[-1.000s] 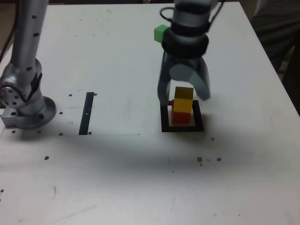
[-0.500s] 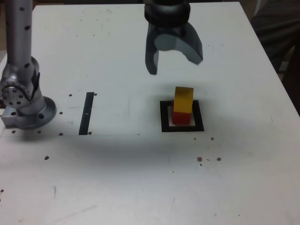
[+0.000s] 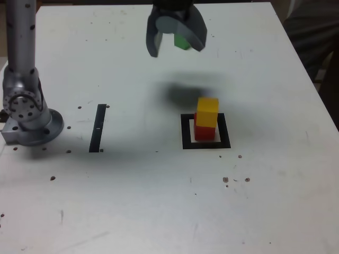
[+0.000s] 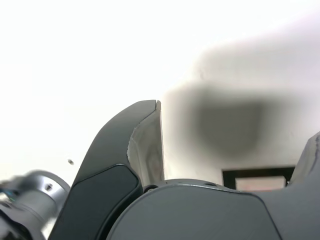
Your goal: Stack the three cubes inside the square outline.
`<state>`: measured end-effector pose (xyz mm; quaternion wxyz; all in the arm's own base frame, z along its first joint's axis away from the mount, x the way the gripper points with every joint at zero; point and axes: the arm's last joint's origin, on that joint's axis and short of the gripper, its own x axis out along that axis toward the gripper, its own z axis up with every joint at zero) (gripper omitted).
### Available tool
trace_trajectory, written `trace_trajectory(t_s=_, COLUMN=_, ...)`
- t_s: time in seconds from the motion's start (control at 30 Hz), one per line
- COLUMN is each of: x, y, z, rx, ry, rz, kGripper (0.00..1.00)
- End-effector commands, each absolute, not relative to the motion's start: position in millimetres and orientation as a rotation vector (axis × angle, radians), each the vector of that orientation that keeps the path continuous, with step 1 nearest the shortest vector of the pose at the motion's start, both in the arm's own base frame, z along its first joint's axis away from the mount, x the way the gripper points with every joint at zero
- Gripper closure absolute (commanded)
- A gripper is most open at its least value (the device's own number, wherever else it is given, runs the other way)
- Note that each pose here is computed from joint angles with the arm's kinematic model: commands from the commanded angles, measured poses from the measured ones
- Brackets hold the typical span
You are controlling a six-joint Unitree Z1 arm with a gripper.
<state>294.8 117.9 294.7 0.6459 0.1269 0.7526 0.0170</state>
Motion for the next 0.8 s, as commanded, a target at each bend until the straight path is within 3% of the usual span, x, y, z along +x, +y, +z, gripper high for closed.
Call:
trace_trajectory(t_s=0.0, x=291, y=128, z=297.8, rx=0.308, ry=1.706, rz=0.049, kGripper=0.00)
trace_trajectory(t_s=0.3, x=285, y=171, z=302.5, rx=0.422, ry=1.709, rz=-0.031, kGripper=0.00)
trace_trajectory(t_s=0.77, x=294, y=232, z=310.1, rx=0.614, ry=1.674, rz=-0.144, kGripper=0.00)
